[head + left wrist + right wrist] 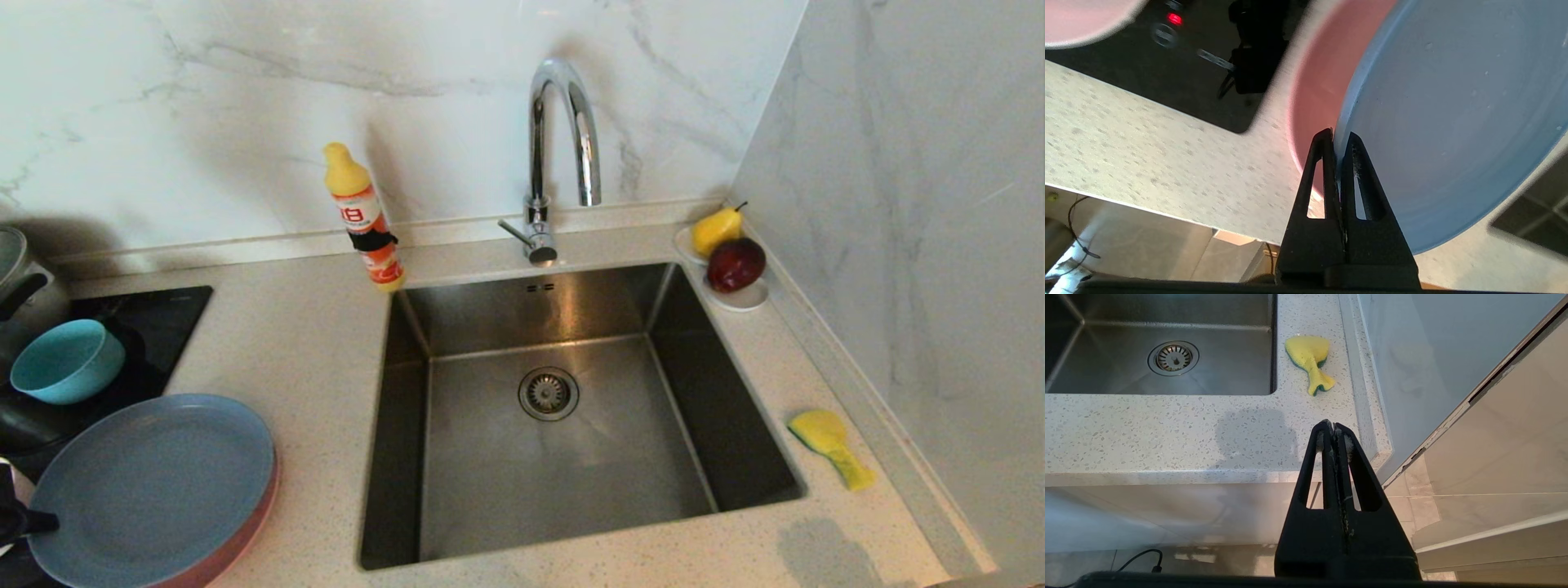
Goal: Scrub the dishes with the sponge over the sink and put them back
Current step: Place the plate on the plate
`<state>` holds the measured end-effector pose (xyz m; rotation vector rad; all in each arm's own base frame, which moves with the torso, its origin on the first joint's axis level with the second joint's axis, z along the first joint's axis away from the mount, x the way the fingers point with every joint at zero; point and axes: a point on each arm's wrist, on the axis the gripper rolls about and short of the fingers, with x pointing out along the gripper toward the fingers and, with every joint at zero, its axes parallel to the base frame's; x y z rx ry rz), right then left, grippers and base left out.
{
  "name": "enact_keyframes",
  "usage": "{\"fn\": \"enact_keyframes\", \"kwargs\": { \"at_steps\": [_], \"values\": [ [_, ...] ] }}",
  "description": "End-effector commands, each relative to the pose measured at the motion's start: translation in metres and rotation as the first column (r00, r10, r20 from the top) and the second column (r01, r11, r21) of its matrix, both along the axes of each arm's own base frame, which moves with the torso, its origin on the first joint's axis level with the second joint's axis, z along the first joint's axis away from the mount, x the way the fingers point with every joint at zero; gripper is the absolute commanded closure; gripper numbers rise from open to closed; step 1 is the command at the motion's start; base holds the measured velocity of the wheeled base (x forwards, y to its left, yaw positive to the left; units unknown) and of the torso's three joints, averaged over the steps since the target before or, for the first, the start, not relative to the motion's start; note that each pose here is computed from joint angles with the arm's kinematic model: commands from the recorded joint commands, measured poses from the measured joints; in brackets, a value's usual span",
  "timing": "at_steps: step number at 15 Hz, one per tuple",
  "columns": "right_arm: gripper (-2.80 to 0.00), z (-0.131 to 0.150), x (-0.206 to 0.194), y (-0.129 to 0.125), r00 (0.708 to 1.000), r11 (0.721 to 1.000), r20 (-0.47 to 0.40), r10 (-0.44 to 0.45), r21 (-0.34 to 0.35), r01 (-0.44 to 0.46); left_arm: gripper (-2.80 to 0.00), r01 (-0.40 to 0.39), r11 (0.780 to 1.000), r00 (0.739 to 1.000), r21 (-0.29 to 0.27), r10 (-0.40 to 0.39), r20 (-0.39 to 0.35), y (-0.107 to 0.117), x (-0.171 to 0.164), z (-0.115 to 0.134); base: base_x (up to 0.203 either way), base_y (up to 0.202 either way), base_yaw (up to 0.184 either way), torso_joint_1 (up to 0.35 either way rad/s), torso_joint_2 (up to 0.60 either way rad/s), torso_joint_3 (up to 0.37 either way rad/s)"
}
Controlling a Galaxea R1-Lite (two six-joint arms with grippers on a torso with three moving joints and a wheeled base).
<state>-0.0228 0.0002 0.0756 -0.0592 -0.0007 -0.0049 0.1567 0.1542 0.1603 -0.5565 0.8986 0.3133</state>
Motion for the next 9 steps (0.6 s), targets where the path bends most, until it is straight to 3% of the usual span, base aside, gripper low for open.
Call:
{"fn": "enact_keyframes", "kwargs": {
  "at_steps": [1,5,9],
  "values": [
    [0.00,0.000,0.000,0.000,1.000,1.000,-0.001,0.000,-0.001,0.000,0.00,-0.012,1.000,0.999,-0.028,0.011,-0.037,0.013,0.001,-0.015,0.000,0.000,0.000,0.000,0.00,0.000],
    [0.00,0.000,0.000,0.000,1.000,1.000,-0.001,0.002,-0.001,-0.002,0.00,0.004,0.998,0.998,-0.056,-0.008,-0.057,0.010,-0.004,-0.025,0.000,0.000,0.000,0.000,0.00,0.000],
    [0.00,0.000,0.000,0.000,1.000,1.000,-0.001,0.001,-0.001,-0.001,0.00,0.047,0.990,0.999,-0.131,-0.047,0.003,0.007,-0.004,-0.029,0.000,0.000,0.000,0.000,0.00,0.000]
  ]
}}
